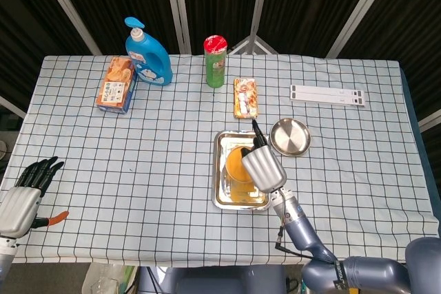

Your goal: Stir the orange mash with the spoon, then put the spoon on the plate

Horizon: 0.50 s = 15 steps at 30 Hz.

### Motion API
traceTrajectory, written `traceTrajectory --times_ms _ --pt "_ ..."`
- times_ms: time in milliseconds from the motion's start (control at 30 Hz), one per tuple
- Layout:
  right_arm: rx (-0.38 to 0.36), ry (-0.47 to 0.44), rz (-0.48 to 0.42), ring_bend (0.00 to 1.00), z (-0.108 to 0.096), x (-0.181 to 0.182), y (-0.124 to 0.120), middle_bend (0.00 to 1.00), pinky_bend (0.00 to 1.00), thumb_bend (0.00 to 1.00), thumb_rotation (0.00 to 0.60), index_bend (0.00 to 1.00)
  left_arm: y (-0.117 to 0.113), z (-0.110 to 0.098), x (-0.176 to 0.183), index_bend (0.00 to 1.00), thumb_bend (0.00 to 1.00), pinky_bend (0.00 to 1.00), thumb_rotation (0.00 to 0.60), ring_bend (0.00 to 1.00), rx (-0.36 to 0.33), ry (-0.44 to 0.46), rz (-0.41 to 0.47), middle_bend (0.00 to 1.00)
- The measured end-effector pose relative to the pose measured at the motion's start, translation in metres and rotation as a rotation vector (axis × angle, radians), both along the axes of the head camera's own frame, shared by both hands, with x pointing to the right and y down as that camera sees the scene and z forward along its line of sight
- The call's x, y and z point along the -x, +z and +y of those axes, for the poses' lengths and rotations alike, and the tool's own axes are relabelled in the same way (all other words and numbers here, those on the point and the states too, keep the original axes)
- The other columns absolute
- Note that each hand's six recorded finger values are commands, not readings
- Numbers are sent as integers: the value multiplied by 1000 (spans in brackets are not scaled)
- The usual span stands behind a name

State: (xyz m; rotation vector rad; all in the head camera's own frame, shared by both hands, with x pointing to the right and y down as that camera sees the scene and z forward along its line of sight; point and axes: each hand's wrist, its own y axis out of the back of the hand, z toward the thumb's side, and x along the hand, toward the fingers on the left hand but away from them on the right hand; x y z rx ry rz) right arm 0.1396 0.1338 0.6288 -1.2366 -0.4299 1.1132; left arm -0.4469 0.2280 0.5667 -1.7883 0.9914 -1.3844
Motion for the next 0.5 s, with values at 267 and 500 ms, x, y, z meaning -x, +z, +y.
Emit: traceTrajectory --times_ms 267,500 --pt "-7 23 -4 442 -2 -2 6 735 0 767 600 821 0 0 0 0 0 0 600 0 1 1 2 0" --pt "-11 27 -10 442 -4 0 9 736 0 766 600 824 0 0 0 0 0 0 600 0 2 0 0 0"
